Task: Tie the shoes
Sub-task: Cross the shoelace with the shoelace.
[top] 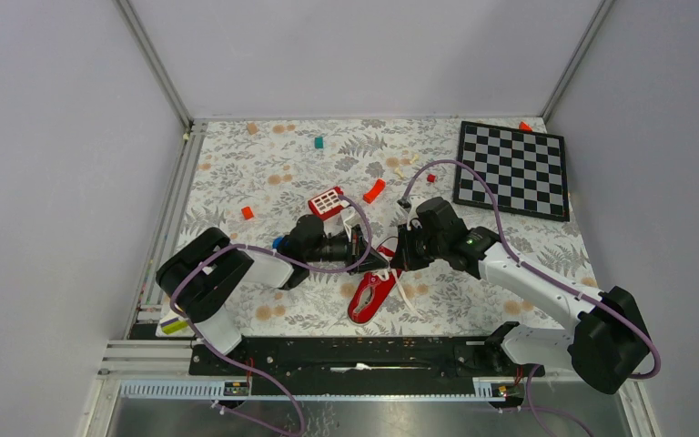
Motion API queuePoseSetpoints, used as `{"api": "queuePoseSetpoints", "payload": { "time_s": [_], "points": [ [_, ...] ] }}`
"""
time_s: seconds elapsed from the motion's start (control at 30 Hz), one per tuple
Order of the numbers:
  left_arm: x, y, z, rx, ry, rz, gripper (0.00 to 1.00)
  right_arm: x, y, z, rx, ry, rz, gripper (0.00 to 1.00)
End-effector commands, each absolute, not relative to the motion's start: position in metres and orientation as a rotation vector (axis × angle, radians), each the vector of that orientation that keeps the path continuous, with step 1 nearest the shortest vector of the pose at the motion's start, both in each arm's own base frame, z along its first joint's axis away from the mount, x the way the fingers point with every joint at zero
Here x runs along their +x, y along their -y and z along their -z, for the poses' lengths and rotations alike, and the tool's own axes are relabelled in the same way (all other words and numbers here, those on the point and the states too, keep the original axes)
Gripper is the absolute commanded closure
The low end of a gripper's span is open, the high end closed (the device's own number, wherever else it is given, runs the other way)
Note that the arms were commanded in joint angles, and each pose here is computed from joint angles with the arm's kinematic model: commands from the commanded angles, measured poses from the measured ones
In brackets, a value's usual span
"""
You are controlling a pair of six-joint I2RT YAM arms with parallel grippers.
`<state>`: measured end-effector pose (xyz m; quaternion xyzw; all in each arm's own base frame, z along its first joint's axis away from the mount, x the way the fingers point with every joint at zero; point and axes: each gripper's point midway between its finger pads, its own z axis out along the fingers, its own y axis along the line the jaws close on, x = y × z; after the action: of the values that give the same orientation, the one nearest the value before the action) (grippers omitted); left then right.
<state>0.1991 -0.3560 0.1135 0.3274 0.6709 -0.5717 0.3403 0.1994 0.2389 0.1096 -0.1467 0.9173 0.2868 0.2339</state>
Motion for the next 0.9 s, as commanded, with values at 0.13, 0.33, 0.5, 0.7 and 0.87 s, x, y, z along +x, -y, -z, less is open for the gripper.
{"api": "queuePoseSetpoints", "payload": {
  "time_s": [0.13, 0.33, 0.5, 0.7, 0.87],
  "points": [
    [0.203, 0.358, -0.141, 0.865, -1.645, 1.459, 0.75, 0.211, -0.247, -0.136, -0.418, -2.438, -0.827, 1.0],
    [0.199, 0.353, -0.139, 0.915, -1.655, 1.428, 0.6, 0.213, -0.249, -0.137, -0.427, -2.444, -0.833, 1.0],
    [0.2, 0.348, -0.123, 0.958, -1.712, 1.363, 0.52, 0.213, -0.25, -0.138, -0.426, -2.444, -0.836, 1.0],
    [0.206, 0.346, -0.12, 0.942, -1.719, 1.313, 0.43, 0.213, -0.251, -0.14, -0.428, -2.442, -0.851, 1.0],
    [0.21, 0.348, -0.127, 0.918, -1.7, 1.306, 0.38, 0.213, -0.253, -0.141, -0.43, -2.443, -0.86, 1.0]
  ]
}}
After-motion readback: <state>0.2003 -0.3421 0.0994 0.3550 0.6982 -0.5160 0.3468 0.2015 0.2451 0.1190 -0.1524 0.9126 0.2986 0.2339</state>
